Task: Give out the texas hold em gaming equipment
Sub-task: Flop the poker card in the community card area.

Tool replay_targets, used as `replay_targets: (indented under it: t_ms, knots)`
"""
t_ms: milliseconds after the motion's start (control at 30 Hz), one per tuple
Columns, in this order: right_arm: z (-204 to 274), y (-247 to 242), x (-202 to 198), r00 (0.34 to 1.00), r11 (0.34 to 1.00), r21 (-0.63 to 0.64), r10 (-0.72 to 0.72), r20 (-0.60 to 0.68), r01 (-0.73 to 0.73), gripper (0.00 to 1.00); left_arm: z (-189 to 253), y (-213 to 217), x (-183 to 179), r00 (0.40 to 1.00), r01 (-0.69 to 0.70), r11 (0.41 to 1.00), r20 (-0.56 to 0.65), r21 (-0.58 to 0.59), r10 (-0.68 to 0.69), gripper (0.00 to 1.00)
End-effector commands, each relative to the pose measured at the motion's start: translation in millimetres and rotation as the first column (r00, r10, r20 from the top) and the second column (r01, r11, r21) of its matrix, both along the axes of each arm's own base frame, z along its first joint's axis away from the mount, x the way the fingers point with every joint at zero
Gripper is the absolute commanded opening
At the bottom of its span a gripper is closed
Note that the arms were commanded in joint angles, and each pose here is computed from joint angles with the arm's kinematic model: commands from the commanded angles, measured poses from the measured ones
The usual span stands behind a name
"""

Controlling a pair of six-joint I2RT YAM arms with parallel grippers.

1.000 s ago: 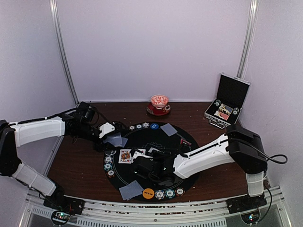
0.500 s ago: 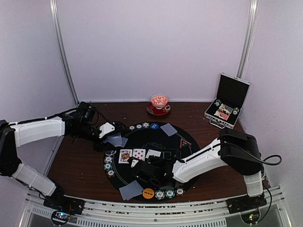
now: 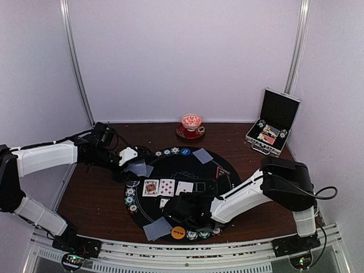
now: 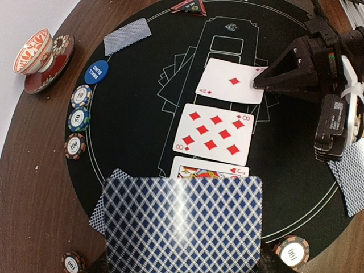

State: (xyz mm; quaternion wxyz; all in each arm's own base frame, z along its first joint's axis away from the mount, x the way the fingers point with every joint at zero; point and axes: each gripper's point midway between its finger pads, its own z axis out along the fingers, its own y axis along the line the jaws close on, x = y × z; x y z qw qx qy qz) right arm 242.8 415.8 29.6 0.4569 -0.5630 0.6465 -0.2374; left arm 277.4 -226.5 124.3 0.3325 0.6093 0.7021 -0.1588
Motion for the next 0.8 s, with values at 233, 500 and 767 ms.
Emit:
replay_targets:
  t_ms: [233,500,767]
  knots:
    - [12.8,11.5,-5.0,0.998,0.998,0.036,0.057,0.023,-0.057,0.0,12.2,-3.4,5.5,0.999,-0.002,0.999,0.039,-0.032,0.003,0.62]
    - [7.4,12.2,-3.5,0.998,0.998,0.016,0.06,0.025,-0.061,0.0,11.3,-3.6,5.5,0.999,0.0,1.0,0.038,-0.03,0.001,0.62]
    - [11.0,7.8,-2.3,0.998,0.999,-0.001,0.047,0.035,-0.047,0.09,13.0,-3.4,5.3,0.999,-0.001,0.999,0.042,-0.033,0.003,0.62]
